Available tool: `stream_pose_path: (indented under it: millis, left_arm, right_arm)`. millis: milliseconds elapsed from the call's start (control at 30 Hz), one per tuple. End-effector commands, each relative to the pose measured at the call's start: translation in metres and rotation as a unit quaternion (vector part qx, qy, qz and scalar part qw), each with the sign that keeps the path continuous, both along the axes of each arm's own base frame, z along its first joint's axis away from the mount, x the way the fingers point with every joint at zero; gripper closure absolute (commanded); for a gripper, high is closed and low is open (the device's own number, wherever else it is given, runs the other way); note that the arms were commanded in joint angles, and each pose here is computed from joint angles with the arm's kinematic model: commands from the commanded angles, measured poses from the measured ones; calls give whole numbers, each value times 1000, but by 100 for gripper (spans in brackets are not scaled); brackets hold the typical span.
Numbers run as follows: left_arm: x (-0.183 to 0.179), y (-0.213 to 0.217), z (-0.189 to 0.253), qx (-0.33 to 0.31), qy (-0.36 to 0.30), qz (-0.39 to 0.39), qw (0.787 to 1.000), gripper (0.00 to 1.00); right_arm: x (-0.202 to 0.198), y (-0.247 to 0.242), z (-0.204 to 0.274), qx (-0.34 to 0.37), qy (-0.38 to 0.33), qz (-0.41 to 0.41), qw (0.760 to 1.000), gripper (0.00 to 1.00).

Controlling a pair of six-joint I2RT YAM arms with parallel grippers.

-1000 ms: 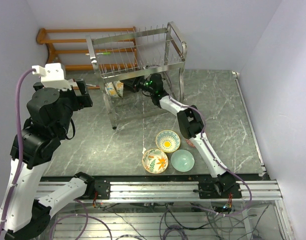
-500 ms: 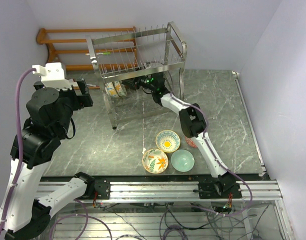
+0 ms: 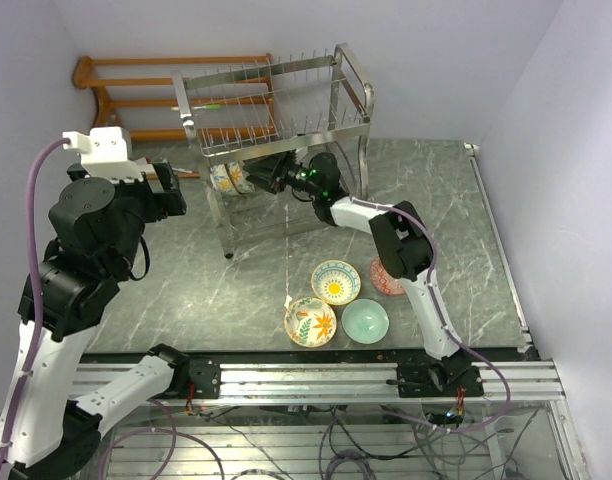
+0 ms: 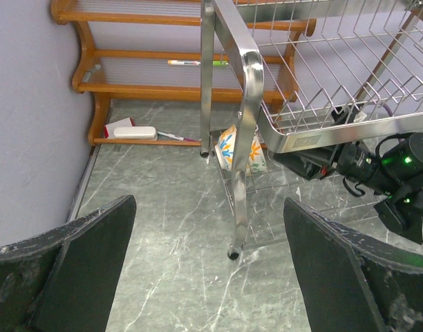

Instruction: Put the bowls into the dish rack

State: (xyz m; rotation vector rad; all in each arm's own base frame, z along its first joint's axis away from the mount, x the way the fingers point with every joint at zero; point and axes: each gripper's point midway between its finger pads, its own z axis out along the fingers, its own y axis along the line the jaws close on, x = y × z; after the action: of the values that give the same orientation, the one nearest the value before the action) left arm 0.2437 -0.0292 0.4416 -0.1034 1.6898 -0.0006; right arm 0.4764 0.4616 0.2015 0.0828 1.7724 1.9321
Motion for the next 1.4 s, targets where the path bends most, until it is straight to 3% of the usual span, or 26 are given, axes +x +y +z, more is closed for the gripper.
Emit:
stream_pose_path:
  millis: [0,167,333,500,667,800,967,1367]
  left_arm:
    - [-7,0,16,-15,-25,-12,1000,1]
    - [-14,1,14,-19,-20,-16,999,1]
    - [-25,0,13,-29,-15,-29,999,1]
    - [-38,3,14,-32,-18,-38,999,1]
    - [-46,1,16,-35,-20,-53,998,1]
    - [-51,-4,17,-47,-19,-72,996,1]
    - [-58,-7,16,-58,-20,-86,994,1]
    - [-69,0,16,-64,-26,-80,994,1]
  right_arm:
    - [-45,3,43,33,-44,19,998,39]
    - [-91,-3,48,22,-38,25,999,39]
    - [-138,-9,40,-36,-35,28,998,39]
    - [-184,-18,11,-135,-24,26,990,39]
    - [-227,-31,-22,-263,-20,21,964,39]
    - [-257,-53,-46,-361,-22,5,932,39]
    - [-287,-86,-62,-500,-46,-21,865,38]
    - [-359,-107,-104,-680,-82,18,729,38]
